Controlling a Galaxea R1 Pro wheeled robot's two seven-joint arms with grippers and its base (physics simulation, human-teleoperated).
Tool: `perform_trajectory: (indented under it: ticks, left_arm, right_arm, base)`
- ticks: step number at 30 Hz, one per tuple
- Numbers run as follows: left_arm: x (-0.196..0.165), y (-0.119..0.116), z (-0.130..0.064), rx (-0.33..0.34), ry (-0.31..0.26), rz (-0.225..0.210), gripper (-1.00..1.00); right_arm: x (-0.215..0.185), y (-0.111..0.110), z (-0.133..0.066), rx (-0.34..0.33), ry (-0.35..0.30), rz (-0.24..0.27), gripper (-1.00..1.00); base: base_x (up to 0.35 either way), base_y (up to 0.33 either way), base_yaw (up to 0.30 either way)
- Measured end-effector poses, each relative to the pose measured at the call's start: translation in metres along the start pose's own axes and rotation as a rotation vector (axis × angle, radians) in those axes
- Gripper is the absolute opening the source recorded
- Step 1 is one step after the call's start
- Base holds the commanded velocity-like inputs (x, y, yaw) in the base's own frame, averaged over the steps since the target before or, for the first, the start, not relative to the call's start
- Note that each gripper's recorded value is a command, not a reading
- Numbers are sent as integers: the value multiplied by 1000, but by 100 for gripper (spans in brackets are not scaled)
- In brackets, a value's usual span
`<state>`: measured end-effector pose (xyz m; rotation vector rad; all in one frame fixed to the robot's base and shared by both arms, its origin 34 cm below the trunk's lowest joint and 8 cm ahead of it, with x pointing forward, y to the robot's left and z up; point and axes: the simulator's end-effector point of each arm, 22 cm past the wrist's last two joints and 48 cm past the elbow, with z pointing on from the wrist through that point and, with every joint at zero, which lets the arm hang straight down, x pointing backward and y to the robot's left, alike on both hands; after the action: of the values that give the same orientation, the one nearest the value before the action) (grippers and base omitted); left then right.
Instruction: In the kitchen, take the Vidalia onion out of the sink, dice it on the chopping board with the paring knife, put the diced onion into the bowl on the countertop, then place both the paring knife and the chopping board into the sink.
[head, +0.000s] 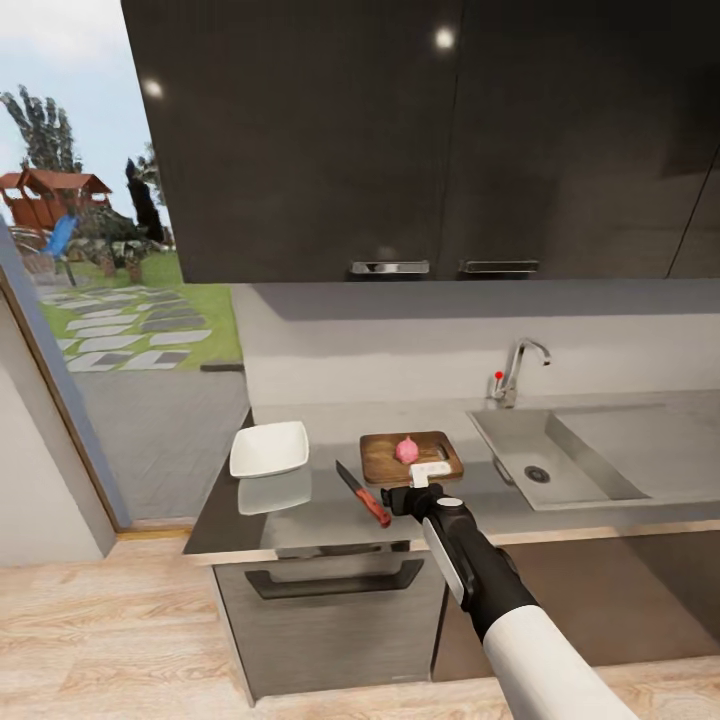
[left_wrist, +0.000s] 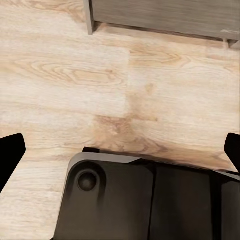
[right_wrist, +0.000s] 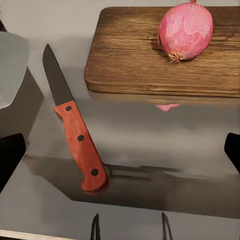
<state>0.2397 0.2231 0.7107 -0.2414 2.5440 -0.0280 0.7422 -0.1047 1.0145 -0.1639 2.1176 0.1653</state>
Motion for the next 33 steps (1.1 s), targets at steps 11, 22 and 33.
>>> perform_trajectory:
  ticks: [11,22,33]
  left_arm:
    - [0,0,0,0,0,0,100]
    - [0,0,0,0,1,0,100]
    - [1,0,0,0,2,0,100]
  right_arm:
    - [0,1,0,-2,1,1,100]
    - [0,1,0,-3,1,1,100]
    - [0,1,0,0,1,0,100]
  base:
    - [0,4,0]
    - [16,21,0]
    - [66,126,0]
